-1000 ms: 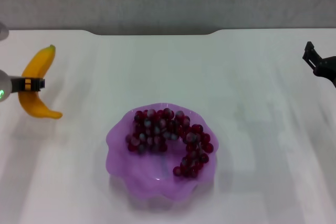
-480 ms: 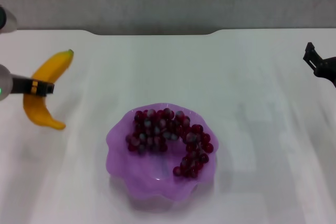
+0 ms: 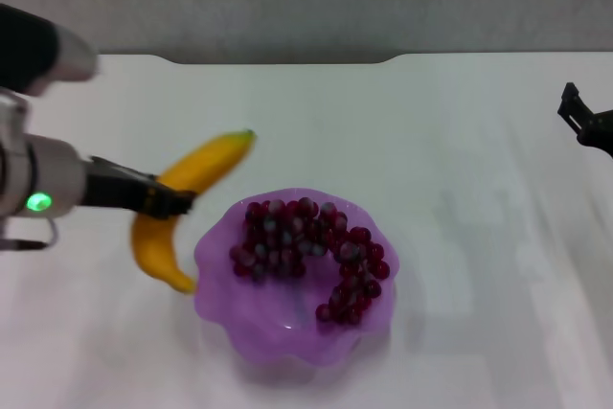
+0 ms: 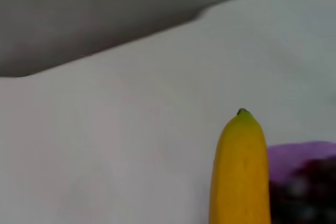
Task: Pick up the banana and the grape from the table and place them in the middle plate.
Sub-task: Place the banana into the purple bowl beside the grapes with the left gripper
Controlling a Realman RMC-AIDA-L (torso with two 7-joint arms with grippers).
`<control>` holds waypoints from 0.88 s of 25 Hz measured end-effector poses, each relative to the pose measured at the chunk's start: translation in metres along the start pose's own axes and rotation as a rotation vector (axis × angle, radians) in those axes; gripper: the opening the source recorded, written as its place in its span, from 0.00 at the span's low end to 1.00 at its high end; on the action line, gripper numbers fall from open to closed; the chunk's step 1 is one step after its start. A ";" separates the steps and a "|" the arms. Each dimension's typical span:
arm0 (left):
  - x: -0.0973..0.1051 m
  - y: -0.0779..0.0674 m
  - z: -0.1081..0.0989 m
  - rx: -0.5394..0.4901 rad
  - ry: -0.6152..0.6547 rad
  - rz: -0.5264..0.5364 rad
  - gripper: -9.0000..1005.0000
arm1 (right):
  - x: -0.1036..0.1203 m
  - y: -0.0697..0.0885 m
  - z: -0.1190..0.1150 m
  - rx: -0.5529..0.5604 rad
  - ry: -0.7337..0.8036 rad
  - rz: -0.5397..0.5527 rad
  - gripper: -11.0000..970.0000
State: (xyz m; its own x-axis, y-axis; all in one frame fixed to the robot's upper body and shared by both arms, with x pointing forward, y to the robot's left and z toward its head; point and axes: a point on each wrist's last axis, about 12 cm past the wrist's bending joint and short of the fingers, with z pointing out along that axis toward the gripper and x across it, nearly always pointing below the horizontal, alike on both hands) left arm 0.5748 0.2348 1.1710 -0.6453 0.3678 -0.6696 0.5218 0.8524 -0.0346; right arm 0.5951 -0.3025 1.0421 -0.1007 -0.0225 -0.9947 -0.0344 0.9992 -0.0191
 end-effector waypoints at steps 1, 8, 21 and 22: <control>0.000 -0.005 0.004 0.015 0.004 0.018 0.49 | -0.001 0.000 0.001 -0.001 -0.001 0.000 0.87; -0.002 -0.027 0.026 0.072 -0.001 0.066 0.49 | -0.002 0.002 0.002 -0.008 -0.006 -0.001 0.87; -0.004 -0.023 0.054 0.073 -0.044 0.002 0.49 | -0.002 0.003 0.002 -0.010 -0.006 -0.001 0.87; -0.005 -0.023 0.055 0.070 -0.046 0.002 0.49 | -0.002 0.003 0.002 -0.010 -0.006 -0.001 0.87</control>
State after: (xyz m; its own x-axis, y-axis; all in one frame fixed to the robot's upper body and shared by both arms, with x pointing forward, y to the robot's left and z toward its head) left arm 0.5969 0.1930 1.1340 -0.6189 0.3505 -0.7030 0.5619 0.8229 -0.0844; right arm 0.5972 -0.2992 1.0439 -0.0943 -0.0229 -0.9953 -0.0445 0.9988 -0.0188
